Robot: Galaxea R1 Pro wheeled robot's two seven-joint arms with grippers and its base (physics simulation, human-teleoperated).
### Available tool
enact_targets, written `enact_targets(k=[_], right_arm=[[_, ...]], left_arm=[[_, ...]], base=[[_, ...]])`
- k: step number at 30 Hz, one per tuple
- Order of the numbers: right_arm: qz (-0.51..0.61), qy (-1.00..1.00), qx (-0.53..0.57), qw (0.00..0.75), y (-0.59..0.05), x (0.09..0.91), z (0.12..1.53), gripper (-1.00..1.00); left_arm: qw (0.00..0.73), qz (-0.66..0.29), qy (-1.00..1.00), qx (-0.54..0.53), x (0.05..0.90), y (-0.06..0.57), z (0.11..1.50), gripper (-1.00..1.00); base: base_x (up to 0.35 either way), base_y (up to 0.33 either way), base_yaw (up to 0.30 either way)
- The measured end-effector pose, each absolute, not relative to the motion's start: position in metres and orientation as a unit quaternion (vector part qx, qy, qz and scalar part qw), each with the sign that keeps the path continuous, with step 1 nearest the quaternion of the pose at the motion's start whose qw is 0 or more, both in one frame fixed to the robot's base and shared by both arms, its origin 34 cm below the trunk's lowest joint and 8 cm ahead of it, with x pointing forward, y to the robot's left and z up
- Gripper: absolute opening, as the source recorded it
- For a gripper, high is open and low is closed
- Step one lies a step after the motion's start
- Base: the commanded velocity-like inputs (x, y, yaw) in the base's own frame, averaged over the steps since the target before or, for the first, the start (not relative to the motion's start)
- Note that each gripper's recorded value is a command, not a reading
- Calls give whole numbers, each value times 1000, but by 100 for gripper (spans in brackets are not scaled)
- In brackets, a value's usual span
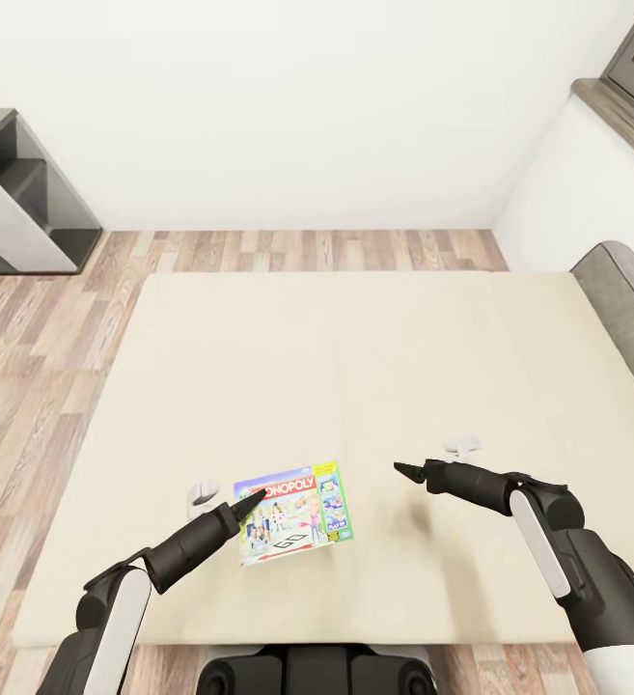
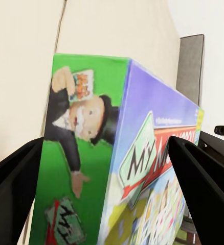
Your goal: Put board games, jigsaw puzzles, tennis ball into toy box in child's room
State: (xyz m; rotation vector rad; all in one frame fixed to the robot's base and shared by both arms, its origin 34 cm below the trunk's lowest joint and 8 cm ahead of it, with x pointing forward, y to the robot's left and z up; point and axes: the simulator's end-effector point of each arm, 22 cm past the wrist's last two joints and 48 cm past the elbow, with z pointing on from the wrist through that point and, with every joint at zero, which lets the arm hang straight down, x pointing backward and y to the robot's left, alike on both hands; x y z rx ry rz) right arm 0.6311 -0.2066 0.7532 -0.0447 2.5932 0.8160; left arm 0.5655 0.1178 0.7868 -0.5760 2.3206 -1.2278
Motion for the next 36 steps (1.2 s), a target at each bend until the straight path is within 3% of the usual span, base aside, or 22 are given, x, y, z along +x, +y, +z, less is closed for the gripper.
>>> enact_targets(k=[36], right_arm=[[292, 926, -25, 237, -208, 645, 784, 100]], left_arm=[[250, -451, 834, -195, 578, 118, 814, -100]], base=[[0, 0, 0]])
